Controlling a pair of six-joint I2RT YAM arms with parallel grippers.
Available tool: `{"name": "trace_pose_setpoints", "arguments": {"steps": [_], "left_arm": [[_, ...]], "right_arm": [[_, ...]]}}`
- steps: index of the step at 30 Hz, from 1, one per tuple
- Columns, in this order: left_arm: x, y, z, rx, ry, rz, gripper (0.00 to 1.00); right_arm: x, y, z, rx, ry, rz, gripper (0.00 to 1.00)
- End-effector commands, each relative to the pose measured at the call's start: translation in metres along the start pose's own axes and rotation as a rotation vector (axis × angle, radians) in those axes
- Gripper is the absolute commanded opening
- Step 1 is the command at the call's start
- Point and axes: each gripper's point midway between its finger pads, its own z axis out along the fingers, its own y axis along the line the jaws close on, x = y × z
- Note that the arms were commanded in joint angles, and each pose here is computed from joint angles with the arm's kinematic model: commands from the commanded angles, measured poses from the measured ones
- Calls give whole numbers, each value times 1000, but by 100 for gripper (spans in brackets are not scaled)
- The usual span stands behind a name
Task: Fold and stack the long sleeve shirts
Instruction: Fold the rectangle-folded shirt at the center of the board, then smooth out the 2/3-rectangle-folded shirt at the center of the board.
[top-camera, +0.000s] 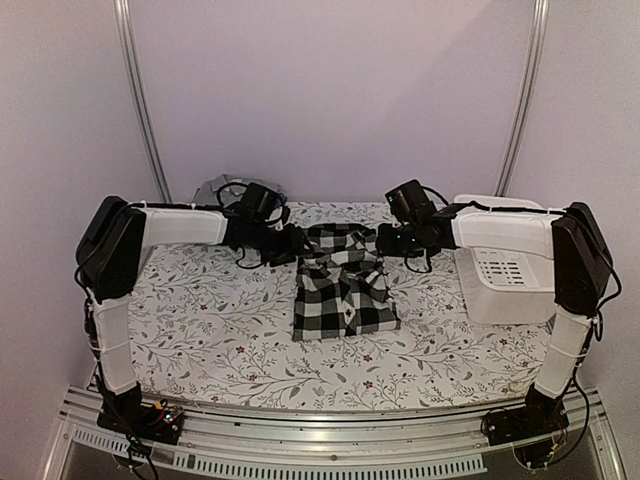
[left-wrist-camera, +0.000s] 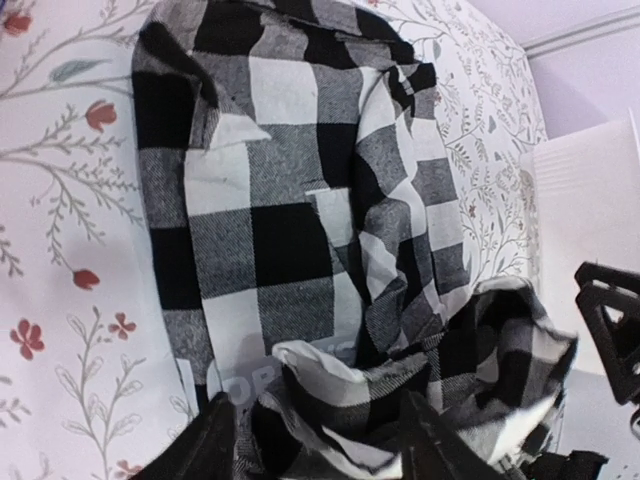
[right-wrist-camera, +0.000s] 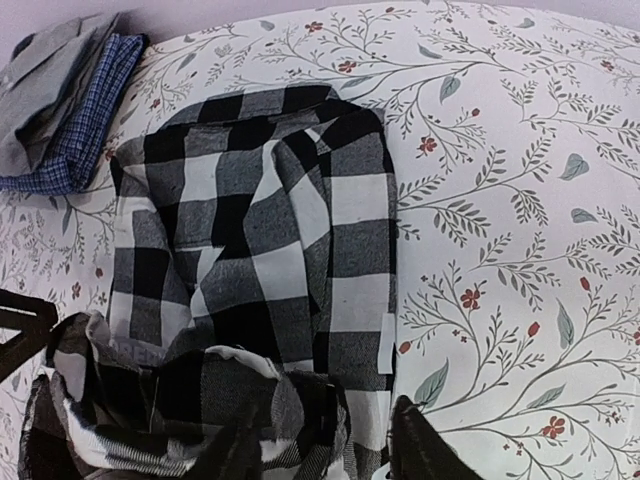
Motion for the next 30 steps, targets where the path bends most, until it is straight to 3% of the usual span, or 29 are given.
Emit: {"name": "trace_pose_setpoints", "arguments": {"steps": [1, 6, 9, 13, 18, 20, 24, 30], "left_arm": [[-11, -9, -12, 28, -9, 30, 65], [-4, -1, -44, 2, -63, 43, 68], [8, 2, -65, -1, -82, 48, 61], [33, -9, -79, 59, -59, 67, 44], [61, -29, -63, 151, 8, 72, 28], [70, -34, -52, 176, 36, 66, 27], [79, -39, -30, 200, 67, 56, 25], [92, -27, -10, 187, 115, 17, 25]], "right_arm": [[-8, -5, -2, 26, 11, -51, 52], [0, -6, -32, 9, -2, -76, 55], [14, 4, -58, -30, -15, -107, 53], [42, 30, -73, -110, 15, -139, 41], [59, 72, -55, -195, 69, -161, 25], [60, 83, -42, -196, 84, -173, 24], [64, 92, -5, -154, 115, -192, 34], [104, 66, 54, -50, 251, -167, 44]]}}
